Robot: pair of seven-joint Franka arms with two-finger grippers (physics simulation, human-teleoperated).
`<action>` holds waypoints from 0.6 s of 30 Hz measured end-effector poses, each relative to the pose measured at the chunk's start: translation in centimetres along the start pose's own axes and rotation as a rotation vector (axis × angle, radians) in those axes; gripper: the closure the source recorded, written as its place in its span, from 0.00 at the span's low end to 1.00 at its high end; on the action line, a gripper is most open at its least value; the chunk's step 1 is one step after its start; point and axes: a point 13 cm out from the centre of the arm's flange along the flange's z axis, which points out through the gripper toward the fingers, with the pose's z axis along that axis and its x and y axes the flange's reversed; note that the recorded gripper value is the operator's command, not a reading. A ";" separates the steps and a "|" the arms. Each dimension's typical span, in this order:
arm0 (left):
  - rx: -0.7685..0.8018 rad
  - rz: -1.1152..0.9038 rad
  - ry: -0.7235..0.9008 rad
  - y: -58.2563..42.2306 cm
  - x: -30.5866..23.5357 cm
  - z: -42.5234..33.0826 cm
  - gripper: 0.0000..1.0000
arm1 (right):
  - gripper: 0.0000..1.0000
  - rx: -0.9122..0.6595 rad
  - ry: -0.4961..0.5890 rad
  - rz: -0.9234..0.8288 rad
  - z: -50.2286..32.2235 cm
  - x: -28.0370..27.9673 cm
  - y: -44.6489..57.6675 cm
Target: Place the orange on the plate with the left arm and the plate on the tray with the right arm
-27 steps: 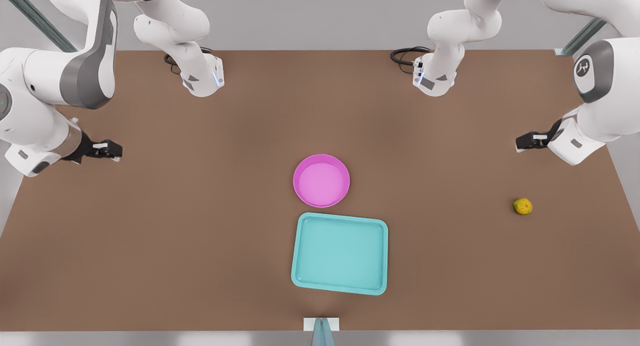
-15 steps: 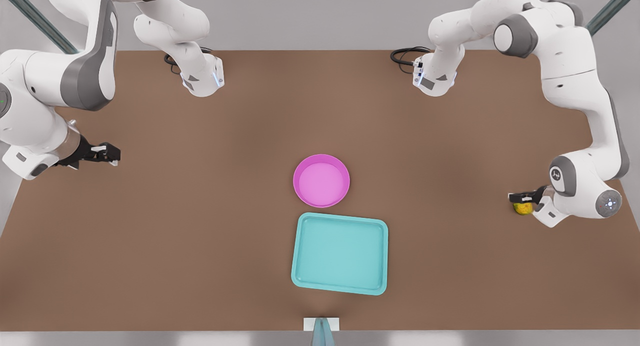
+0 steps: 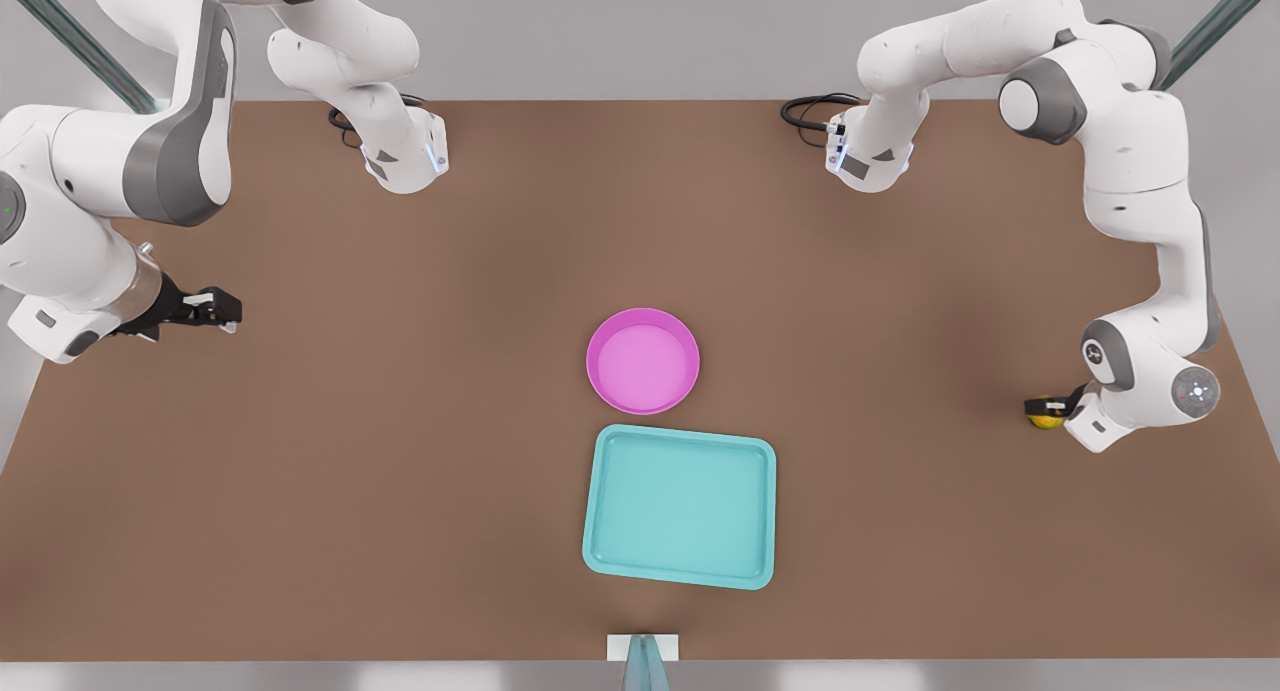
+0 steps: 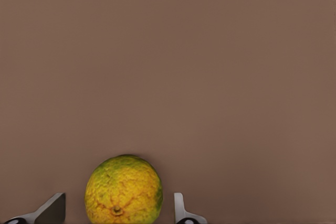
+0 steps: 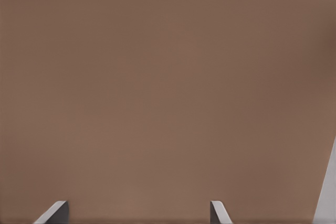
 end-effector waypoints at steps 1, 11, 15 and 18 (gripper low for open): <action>-0.001 0.006 -0.004 0.0 -0.1 0.1 0.00 | 0.00 0.000 0.001 -0.001 0.0 0.0 0.0; 0.003 0.055 0.003 -0.1 -0.2 2.6 0.19 | 0.00 0.000 0.003 -0.009 0.2 -0.1 0.0; 0.001 0.067 0.000 -0.1 -0.2 2.6 0.21 | 0.00 0.000 0.005 -0.011 0.3 -0.1 0.1; 0.000 0.075 -0.003 -0.1 -0.3 2.2 0.24 | 0.00 0.000 0.005 -0.012 0.4 -0.1 0.0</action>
